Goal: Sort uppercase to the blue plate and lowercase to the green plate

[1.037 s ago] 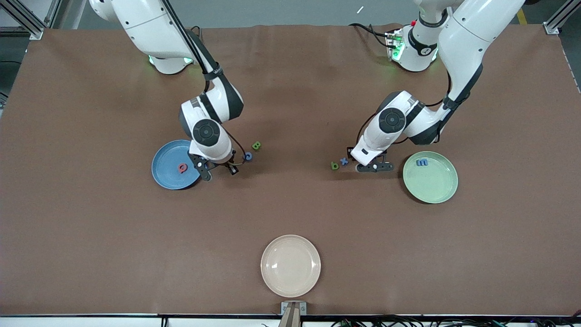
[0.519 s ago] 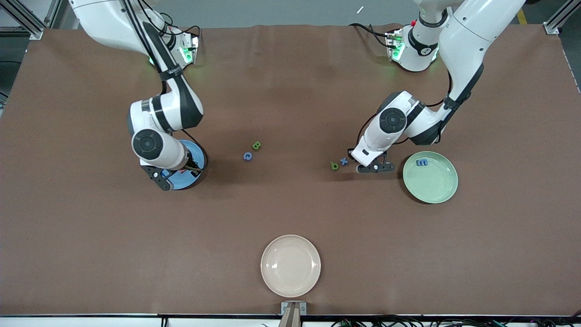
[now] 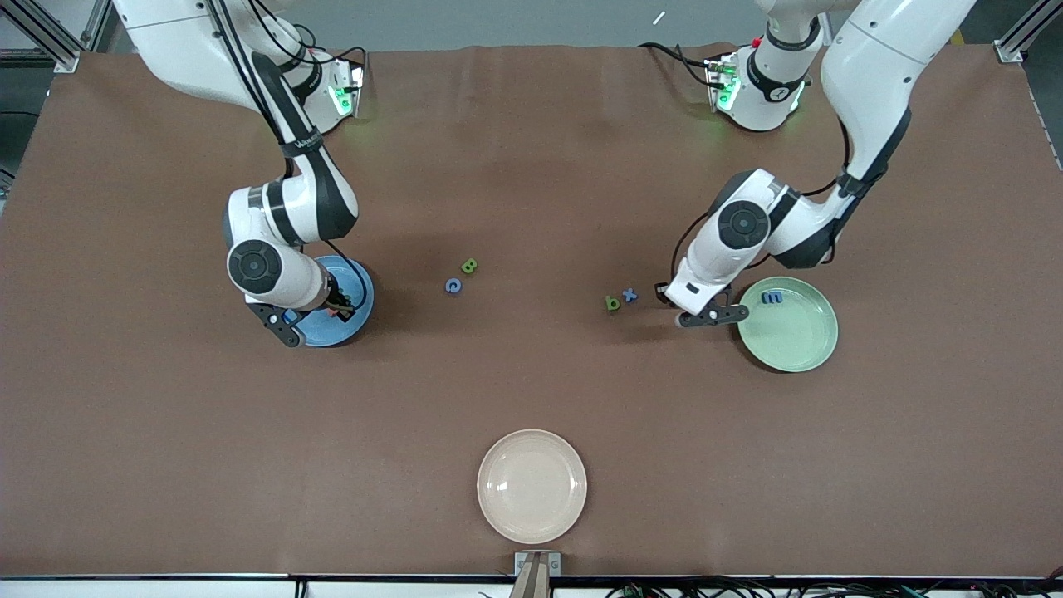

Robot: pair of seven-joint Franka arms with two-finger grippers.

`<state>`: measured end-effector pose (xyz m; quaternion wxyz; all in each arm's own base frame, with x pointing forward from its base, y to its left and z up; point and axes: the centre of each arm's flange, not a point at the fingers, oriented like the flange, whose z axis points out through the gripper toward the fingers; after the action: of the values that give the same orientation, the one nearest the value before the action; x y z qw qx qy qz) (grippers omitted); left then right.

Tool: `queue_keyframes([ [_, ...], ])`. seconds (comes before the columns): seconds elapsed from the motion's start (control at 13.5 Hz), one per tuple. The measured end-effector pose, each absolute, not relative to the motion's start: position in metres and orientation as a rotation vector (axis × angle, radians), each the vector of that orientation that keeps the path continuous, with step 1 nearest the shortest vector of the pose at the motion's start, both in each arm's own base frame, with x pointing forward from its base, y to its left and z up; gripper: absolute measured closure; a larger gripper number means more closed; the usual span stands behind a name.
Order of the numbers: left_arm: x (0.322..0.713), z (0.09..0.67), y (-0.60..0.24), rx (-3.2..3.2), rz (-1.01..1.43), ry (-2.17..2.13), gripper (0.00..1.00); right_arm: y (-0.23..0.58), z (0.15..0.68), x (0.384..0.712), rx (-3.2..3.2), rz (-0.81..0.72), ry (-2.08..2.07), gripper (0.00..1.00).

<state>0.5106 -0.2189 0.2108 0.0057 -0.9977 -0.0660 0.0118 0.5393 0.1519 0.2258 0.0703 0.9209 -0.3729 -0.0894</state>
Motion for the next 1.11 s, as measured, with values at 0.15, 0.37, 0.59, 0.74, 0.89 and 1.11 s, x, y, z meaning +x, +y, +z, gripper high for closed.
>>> queue_keyframes([
  [0.15,0.523,0.229,-0.187,-3.089,0.026,-0.186,0.71,0.154,0.22,0.538,2.772,-0.267,-1.117,0.67],
  [0.37,0.536,0.237,-0.136,-3.07,0.041,-0.133,0.71,0.155,0.211,0.538,2.772,-0.265,-1.112,0.67],
  [0.59,0.545,0.233,-0.076,-3.073,0.068,-0.106,0.71,0.155,0.203,0.537,2.767,-0.27,-1.108,0.67],
  [0.74,0.546,0.228,-0.044,-3.078,0.09,-0.101,0.71,0.155,0.201,0.537,2.767,-0.27,-1.107,0.67],
  [0.89,0.544,0.219,-0.026,-3.085,0.123,-0.108,0.71,0.156,0.202,0.538,2.769,-0.268,-1.107,0.51],
  [1.11,0.54,0.203,-0.013,-3.085,0.164,-0.101,0.71,0.159,0.204,0.539,2.772,-0.271,-1.101,0.2],
])
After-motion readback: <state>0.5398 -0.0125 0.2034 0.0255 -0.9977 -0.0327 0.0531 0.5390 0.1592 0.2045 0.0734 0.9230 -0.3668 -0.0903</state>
